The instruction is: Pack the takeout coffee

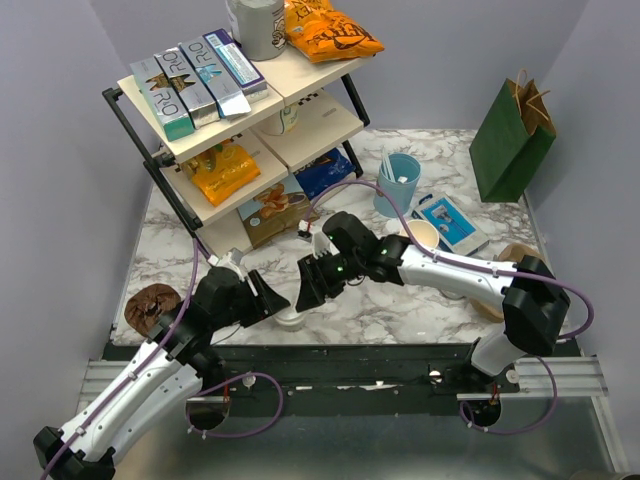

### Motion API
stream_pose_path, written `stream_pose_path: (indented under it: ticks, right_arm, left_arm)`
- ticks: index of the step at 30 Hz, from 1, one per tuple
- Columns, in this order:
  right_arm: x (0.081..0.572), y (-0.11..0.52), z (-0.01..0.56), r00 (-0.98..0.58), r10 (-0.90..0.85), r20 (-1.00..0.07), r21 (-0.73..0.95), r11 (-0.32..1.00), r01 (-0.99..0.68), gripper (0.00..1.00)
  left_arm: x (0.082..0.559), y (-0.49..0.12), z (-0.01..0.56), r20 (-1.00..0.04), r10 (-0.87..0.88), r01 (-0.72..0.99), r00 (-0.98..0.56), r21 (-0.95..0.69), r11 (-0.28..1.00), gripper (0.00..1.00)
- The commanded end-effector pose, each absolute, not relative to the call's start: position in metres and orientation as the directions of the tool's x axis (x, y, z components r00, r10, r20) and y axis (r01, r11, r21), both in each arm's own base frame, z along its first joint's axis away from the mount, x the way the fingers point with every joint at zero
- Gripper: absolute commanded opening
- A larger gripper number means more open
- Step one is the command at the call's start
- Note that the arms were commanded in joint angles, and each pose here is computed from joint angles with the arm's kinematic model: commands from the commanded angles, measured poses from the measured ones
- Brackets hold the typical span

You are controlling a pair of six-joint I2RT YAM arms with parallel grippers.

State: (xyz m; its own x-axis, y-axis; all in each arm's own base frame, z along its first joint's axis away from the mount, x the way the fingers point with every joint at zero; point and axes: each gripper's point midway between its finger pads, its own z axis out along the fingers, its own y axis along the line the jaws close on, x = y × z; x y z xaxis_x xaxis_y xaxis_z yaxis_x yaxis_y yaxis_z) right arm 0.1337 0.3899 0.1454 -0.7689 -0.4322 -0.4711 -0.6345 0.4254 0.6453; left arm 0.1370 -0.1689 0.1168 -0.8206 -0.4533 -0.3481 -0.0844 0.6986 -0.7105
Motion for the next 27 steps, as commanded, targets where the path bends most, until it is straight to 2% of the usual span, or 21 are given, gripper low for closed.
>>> stream_pose_path:
  ticks: [1, 5, 9, 16, 22, 27]
  right_arm:
    - [0.130, 0.389, 0.142, -0.761, -0.444, -0.473, 0.625, 0.439, -0.645, 0.57]
    - [0.138, 0.385, 0.131, -0.759, -0.440, -0.480, 0.563, 0.509, -0.651, 0.53]
    - [0.167, 0.371, 0.116, -0.788, -0.346, -0.509, 0.454, 0.670, -0.587, 0.54]
    - [0.178, 0.375, 0.111, -0.832, -0.238, -0.501, 0.472, 0.731, -0.493, 0.55]
    - [0.173, 0.376, 0.104, -0.835, -0.259, -0.486, 0.486, 0.713, -0.504, 0.48]
    - [0.166, 0.361, 0.068, -0.862, -0.267, -0.431, 0.455, 0.760, -0.463, 0.47]
  left_arm:
    - [0.139, -0.166, 0.114, -0.346, -0.476, -0.108, -0.809, -0.709, 0.697, 0.62]
    - [0.138, -0.164, 0.109, -0.340, -0.477, -0.122, -0.811, -0.699, 0.705, 0.56]
    - [0.137, -0.162, 0.105, -0.340, -0.476, -0.125, -0.811, -0.694, 0.709, 0.53]
    - [0.136, -0.160, 0.095, -0.333, -0.480, -0.142, -0.811, -0.685, 0.715, 0.50]
    - [0.135, -0.159, 0.084, -0.323, -0.483, -0.162, -0.814, -0.673, 0.722, 0.50]
    - [0.126, -0.152, 0.063, -0.284, -0.493, -0.222, -0.822, -0.639, 0.737, 0.50]
